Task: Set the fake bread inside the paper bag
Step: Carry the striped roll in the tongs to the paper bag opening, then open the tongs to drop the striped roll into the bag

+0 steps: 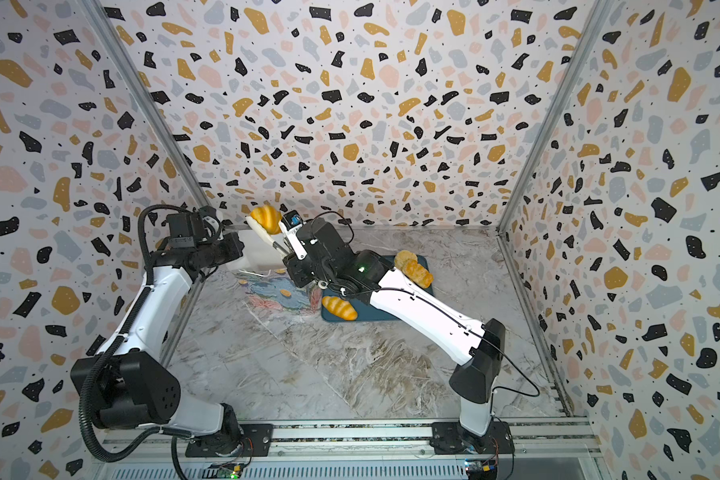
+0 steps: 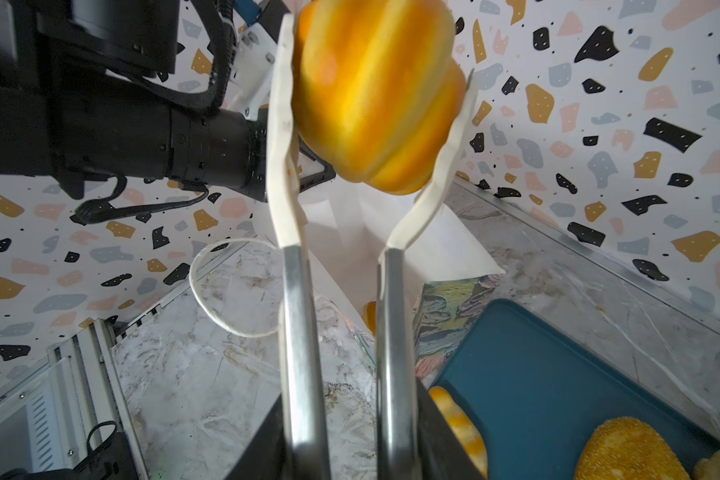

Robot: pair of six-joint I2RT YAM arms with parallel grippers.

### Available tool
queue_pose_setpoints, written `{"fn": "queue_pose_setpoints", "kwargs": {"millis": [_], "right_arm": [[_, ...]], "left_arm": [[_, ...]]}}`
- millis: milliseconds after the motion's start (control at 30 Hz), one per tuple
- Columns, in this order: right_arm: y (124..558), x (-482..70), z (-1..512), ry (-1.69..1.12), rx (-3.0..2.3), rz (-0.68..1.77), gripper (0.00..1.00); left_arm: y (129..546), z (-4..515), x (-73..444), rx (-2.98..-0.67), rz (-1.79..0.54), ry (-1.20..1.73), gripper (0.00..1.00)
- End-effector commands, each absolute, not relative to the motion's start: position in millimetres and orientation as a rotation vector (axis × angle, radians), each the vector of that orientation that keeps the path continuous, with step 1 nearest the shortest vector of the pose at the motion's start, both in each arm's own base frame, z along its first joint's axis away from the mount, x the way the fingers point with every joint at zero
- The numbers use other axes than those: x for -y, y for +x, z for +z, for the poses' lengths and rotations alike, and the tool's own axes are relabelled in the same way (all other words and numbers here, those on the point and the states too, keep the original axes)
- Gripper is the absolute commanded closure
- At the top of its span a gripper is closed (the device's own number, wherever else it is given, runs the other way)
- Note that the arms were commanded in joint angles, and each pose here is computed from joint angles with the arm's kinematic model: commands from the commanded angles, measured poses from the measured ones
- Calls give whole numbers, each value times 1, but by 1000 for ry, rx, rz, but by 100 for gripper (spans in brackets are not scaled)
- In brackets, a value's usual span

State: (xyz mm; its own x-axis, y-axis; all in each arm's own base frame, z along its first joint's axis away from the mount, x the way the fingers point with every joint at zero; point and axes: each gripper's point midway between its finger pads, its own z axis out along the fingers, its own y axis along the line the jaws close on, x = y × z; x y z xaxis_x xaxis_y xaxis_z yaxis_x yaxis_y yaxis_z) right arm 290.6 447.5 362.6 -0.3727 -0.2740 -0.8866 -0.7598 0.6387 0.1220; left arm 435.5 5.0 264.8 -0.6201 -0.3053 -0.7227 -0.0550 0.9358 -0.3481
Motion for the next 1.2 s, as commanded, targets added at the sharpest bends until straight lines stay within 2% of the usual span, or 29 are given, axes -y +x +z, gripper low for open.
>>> {"fn": "queue_pose_setpoints", "kwargs": {"millis": [0, 333, 667, 867, 1167], "right_arm": [[282, -450, 389, -790, -1895, 724, 59], [286, -460, 364, -806, -1965, 710, 58], [289, -466, 344, -819, -2025, 683, 46], [289, -464, 345, -813, -2030, 676, 38], [287, -452, 358, -788, -2017, 661, 37]], "left_arm": [[439, 262, -6, -2215, -365, -256, 100], [438, 265, -4, -2209, -376, -251, 100], [438, 265, -1, -2207, -392, -245, 100], [438, 266, -1, -2204, -396, -245, 100], [437, 268, -2, -2205, -388, -247, 100]]}}
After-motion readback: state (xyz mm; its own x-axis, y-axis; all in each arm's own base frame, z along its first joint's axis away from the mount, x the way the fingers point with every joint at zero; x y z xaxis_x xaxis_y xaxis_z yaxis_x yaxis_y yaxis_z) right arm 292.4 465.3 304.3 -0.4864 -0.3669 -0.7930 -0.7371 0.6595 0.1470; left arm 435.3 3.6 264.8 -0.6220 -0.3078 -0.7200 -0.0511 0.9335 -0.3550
